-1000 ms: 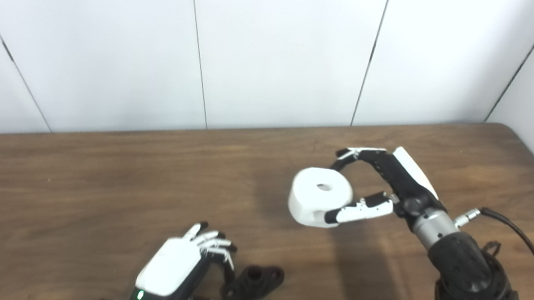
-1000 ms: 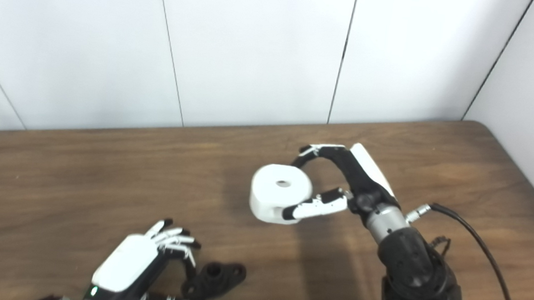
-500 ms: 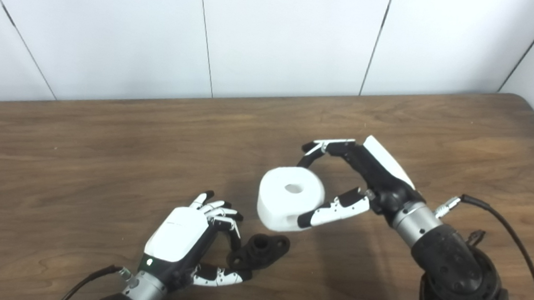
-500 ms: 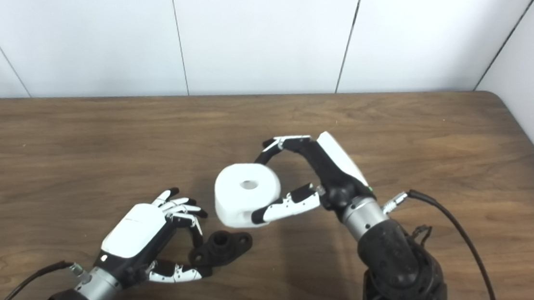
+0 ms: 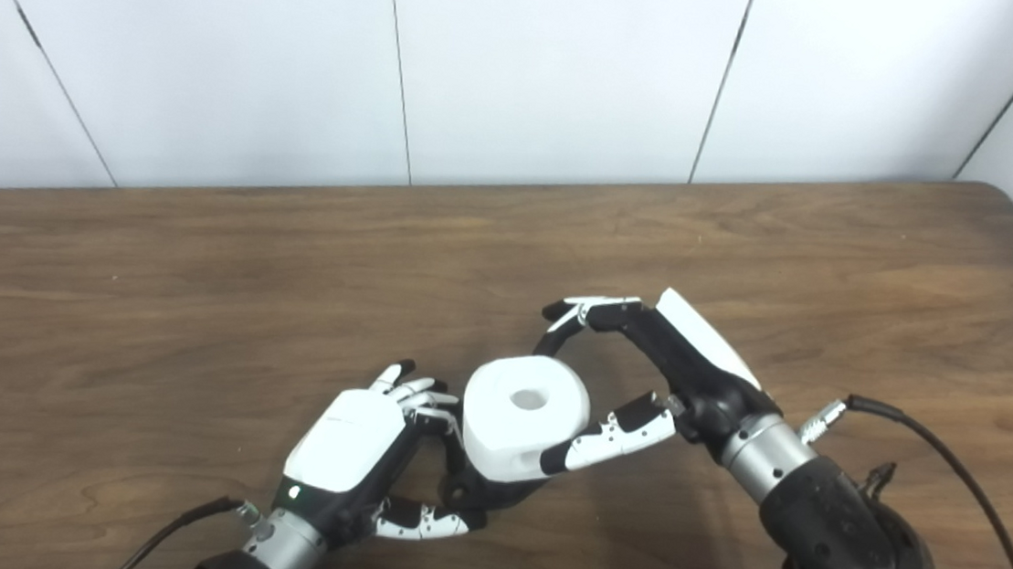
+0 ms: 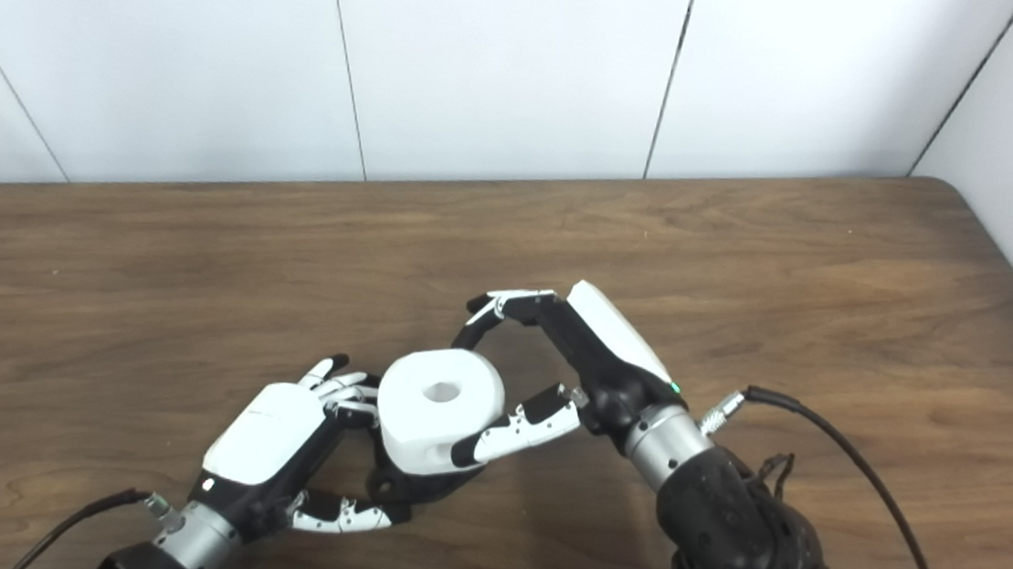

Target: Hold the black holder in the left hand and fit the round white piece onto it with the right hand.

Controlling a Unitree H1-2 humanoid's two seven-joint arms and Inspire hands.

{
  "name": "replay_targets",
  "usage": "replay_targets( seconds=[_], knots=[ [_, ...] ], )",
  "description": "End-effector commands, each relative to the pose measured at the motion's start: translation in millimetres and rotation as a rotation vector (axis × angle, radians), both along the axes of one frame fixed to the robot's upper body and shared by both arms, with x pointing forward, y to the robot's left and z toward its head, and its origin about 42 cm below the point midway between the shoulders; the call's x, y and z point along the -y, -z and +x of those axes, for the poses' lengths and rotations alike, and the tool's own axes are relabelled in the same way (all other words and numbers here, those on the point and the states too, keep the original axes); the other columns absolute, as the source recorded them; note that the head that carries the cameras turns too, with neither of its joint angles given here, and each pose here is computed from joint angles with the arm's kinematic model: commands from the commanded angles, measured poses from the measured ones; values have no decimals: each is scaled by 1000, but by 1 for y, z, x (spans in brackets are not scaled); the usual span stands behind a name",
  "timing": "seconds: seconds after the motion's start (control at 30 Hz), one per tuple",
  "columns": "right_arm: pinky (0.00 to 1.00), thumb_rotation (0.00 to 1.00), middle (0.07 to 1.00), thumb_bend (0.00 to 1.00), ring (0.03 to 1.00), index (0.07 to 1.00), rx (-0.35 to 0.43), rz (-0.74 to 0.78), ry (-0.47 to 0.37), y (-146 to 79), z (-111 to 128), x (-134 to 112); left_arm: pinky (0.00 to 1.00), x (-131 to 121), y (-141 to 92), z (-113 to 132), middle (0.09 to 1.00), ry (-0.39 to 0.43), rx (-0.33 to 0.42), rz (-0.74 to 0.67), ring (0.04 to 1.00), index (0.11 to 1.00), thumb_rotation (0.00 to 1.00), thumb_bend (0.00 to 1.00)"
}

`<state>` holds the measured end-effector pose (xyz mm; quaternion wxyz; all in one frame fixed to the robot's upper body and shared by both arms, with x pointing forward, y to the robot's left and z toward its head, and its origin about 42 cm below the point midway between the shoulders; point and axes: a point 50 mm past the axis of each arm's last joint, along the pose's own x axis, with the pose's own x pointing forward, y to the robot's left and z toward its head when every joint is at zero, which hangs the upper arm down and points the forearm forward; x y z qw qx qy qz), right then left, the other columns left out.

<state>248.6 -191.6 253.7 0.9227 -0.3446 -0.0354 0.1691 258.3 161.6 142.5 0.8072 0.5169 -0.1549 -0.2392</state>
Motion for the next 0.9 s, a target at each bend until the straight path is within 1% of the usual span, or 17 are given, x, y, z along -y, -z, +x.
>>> replay_targets(
  seconds=[0.0,0.27,0.87],
  knots=[
    [850,140,804,525,862,482,58,12,4,-8,2,-2,999,4,5,0,778,21,-17,46,877,486,51,522],
    [855,139,809,525,869,483,53,4,15,0,5,-4,995,4,4,-1,776,20,-19,46,874,486,51,522],
    [844,138,798,525,859,483,55,3,7,7,6,-9,996,6,4,-1,776,19,-19,46,875,486,51,522]
  ],
)
